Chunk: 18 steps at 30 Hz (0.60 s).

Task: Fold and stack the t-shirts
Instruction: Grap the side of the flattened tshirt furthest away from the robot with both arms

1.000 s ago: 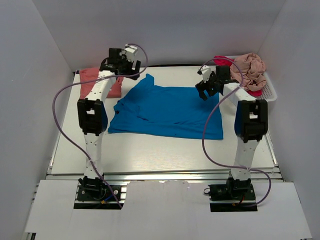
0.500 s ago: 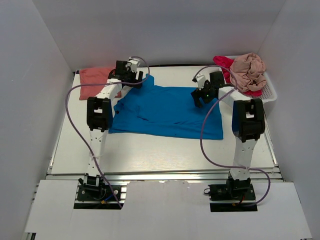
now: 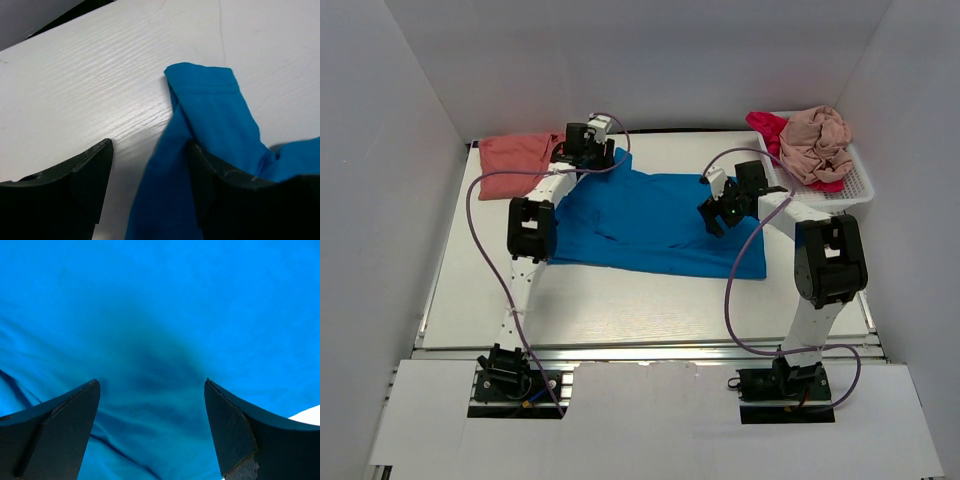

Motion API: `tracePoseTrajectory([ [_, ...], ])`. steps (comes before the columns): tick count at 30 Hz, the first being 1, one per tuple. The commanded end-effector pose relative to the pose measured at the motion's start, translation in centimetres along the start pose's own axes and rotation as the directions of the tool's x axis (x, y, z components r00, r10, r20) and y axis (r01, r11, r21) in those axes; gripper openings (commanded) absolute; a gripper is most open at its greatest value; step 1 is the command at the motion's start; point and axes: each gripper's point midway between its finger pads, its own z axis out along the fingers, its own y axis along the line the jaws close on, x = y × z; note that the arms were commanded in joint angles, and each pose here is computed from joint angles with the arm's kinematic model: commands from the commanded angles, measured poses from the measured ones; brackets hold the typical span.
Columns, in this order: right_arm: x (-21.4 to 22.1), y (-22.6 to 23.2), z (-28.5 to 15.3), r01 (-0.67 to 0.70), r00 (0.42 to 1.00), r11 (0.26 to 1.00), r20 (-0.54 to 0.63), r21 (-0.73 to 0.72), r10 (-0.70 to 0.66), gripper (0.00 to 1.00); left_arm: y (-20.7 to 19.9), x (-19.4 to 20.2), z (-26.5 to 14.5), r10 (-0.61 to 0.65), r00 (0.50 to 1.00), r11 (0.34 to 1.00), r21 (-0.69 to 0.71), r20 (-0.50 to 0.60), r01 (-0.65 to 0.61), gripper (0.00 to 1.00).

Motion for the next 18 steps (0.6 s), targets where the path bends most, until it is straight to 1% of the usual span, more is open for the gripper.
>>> tracePoseTrajectory([
  [1, -1.2, -0.4, -1.0, 0.036, 0.998, 0.999, 0.041, 0.037, -0.038, 0.88, -0.7, -3.4, -0.9, -0.006, 0.998, 1.0, 0.015, 0.062, 0.005, 0.69],
  [2, -1.3, -0.3, -1.0, 0.037, 0.998, 0.999, 0.045, 0.038, -0.039, 0.88, -1.0, -3.2, -1.0, -0.01, 0.998, 1.0, 0.029, 0.056, 0.008, 0.59],
  [3, -1.3, -0.3, -1.1, 0.035, 0.998, 0.999, 0.048, 0.041, -0.037, 0.88, -1.2, -2.9, -0.9, -0.009, 0.999, 0.999, 0.036, 0.049, 0.007, 0.16],
  [4, -1.4, -0.4, -1.2, 0.036, 0.998, 0.998, 0.052, 0.044, -0.038, 0.88, -1.3, -2.7, -0.9, -0.012, 0.999, 0.999, 0.031, 0.043, 0.01, 0.0],
  [7, -1.3, -0.2, -1.2, 0.035, 0.998, 0.999, 0.053, 0.042, -0.038, 0.88, -0.5, -1.9, -0.7, 0.035, 0.999, 0.999, -0.031, 0.016, -0.034, 0.0],
  [11, -0.4, 0.3, -0.9, 0.028, 0.999, 0.999, 0.042, 0.022, -0.029, 0.88, 2.8, -4.0, -2.6, 0.104, 0.994, 0.973, -0.208, 0.025, -0.097, 0.0],
  [13, -0.1, 0.7, -0.7, 0.02, 0.999, 1.0, 0.043, 0.01, -0.021, 0.87, 4.0, -5.7, -4.7, 0.136, 0.99, 0.952, -0.28, 0.027, -0.123, 0.0],
  [15, -0.2, 0.8, -0.7, 0.021, 0.999, 1.0, 0.049, 0.005, -0.021, 0.87, 4.3, -6.6, -6.0, 0.161, 0.986, 0.942, -0.302, 0.032, -0.144, 0.0],
  [16, -0.3, 0.9, -0.7, 0.019, 0.998, 1.0, 0.053, 0.001, -0.019, 0.87, 4.4, -8.5, -7.4, 0.172, 0.983, 0.937, -0.318, 0.057, -0.146, 0.0],
  [18, -0.6, 0.8, -0.8, 0.019, 0.998, 1.0, 0.061, 0.003, -0.019, 0.87, 3.9, -9.6, -8.6, 0.162, 0.984, 0.941, -0.31, 0.068, -0.134, 0.0],
])
